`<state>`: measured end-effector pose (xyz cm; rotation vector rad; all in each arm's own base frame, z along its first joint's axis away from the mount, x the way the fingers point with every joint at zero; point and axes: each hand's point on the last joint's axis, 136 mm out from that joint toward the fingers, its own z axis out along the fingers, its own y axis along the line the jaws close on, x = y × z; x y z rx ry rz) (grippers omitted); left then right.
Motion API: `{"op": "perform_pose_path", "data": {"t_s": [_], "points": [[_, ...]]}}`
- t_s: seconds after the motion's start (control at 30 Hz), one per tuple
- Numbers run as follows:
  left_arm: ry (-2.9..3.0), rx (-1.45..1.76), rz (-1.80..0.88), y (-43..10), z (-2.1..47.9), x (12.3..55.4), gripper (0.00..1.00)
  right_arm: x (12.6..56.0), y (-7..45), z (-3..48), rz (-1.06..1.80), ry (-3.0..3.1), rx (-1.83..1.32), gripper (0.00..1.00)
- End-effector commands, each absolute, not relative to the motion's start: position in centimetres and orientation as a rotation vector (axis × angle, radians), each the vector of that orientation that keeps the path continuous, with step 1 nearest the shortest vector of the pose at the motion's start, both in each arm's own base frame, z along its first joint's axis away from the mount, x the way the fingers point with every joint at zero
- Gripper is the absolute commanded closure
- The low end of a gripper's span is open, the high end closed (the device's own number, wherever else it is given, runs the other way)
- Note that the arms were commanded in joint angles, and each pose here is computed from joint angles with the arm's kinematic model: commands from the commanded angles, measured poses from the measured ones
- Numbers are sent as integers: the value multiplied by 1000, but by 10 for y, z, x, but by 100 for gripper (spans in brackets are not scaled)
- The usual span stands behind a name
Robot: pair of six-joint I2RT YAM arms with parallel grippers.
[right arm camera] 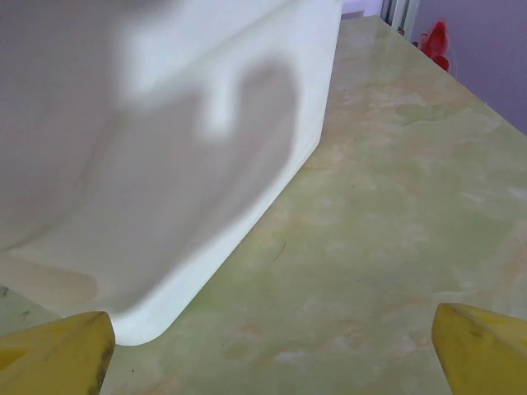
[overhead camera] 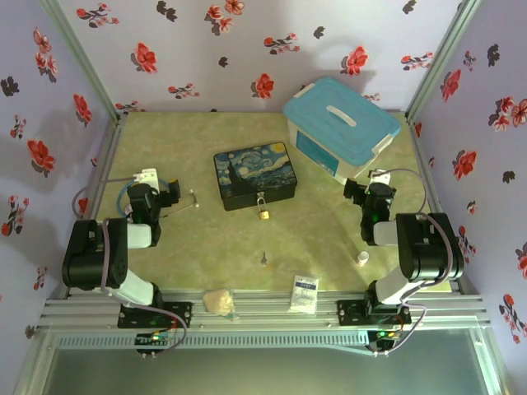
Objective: Unlock a padlock with a key
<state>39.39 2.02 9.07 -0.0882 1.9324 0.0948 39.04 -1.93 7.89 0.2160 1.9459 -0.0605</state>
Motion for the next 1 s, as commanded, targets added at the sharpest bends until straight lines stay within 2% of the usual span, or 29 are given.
{"op": "perform_pose_path", "data": {"t_s": [0.0,0.97], "points": [[1923,-54,105,18,94,399,0,396,-21,87,-70,1930,197,1],[1925,-18,77,12,94,399,0,396,-20,87,-68,1930,198,1]]}}
